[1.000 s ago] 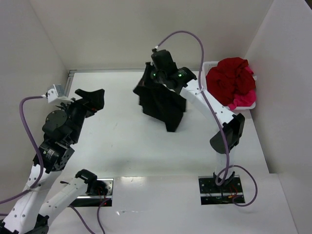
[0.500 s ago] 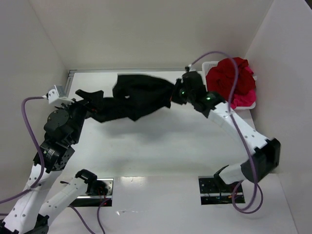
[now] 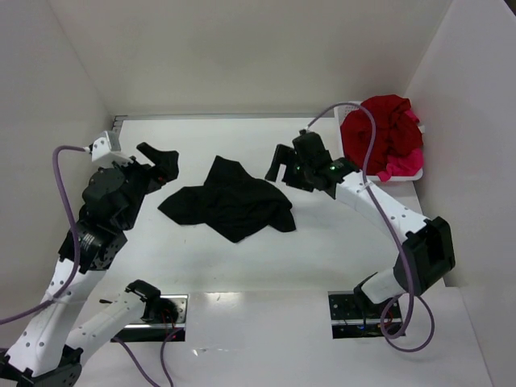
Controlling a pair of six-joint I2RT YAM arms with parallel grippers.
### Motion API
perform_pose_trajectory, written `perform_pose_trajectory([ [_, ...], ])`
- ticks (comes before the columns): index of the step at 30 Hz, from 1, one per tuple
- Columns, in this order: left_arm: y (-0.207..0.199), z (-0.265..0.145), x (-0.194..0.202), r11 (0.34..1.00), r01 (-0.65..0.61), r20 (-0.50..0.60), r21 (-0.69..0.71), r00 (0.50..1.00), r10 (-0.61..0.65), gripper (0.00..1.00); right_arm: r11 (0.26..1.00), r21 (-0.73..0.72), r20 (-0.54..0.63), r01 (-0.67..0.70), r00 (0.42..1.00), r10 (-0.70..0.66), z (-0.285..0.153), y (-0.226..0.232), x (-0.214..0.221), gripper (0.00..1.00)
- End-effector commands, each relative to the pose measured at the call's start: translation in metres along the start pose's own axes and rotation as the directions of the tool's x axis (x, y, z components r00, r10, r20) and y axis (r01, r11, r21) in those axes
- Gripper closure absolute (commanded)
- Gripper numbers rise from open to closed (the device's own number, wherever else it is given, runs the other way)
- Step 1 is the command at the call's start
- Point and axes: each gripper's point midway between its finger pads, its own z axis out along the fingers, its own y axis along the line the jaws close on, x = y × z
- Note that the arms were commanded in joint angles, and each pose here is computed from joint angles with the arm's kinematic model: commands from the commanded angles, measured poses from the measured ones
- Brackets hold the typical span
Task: Fold and stack the t-shirts
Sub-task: Flatten out the tshirt
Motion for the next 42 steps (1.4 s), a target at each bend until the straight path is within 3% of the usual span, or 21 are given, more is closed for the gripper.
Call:
perform_pose_trajectory([
  [1,0.001,0.005,0.005,0.999,-0.047,-0.053,-0.023,0.998,0.046,0.01,0.977,-0.202,0.149,0.073,0.988,-0.043,-0.042,0.058,-0.049,0.00],
  [6,0.026,0.024,0.034,0.977,-0.057,-0.163,-0.204,0.986,0.023,0.01,0.943,-0.278,0.146,0.185,0.978,-0.148,-0.035,0.109,-0.057,0.00],
  [8,0.044,0.026,0.045,0.952,-0.056,-0.191,-0.301,0.982,-0.003,0.01,0.921,-0.263,0.113,0.287,0.957,-0.266,-0.012,0.129,-0.037,0.00],
  [9,0.051,0.028,0.042,0.936,-0.052,-0.169,-0.349,0.986,-0.009,0.01,0.915,-0.233,0.157,0.331,0.941,-0.300,-0.015,0.142,-0.046,0.00],
  [10,0.056,0.030,0.041,0.926,-0.034,-0.154,-0.375,0.988,-0.026,0.01,0.905,-0.192,0.129,0.380,0.924,-0.361,0.008,0.145,-0.033,0.00],
  [12,0.065,0.033,0.045,0.917,-0.024,-0.148,-0.399,0.988,-0.039,0.01,0.877,-0.130,0.117,0.463,0.885,-0.451,0.014,0.165,-0.021,0.00],
  [14,0.074,0.038,0.043,0.906,0.034,-0.120,-0.423,0.988,-0.093,0.01,0.875,-0.046,-0.003,0.481,0.876,-0.482,0.063,0.151,0.002,0.00],
  [18,0.086,0.048,0.045,0.899,0.106,-0.114,-0.424,0.979,-0.169,0.01,0.890,-0.085,-0.091,0.448,0.886,-0.455,0.087,0.155,0.026,0.00],
  [22,0.088,0.056,0.035,0.905,0.160,-0.072,-0.393,0.976,-0.204,0.01,0.877,-0.093,-0.065,0.471,0.876,-0.477,0.093,0.156,0.030,0.00],
  [27,0.099,0.087,0.072,0.915,0.150,-0.227,-0.375,0.942,-0.247,0.01,0.837,-0.098,-0.121,0.538,0.828,-0.547,0.103,0.152,0.060,0.00],
  [32,0.115,0.101,0.066,0.913,0.110,-0.243,-0.393,0.945,-0.219,0.01,0.845,-0.137,-0.125,0.517,0.837,-0.533,0.115,0.170,0.078,0.00],
  [37,0.136,0.102,0.072,0.897,0.125,-0.263,-0.424,0.931,-0.254,0.01,0.800,-0.062,-0.164,0.597,0.785,-0.598,0.129,0.165,0.109,0.03],
  [42,0.160,0.092,0.080,0.877,0.125,-0.264,-0.464,0.925,-0.272,0.01,0.785,-0.028,-0.188,0.619,0.768,-0.612,0.140,0.152,0.124,0.16],
])
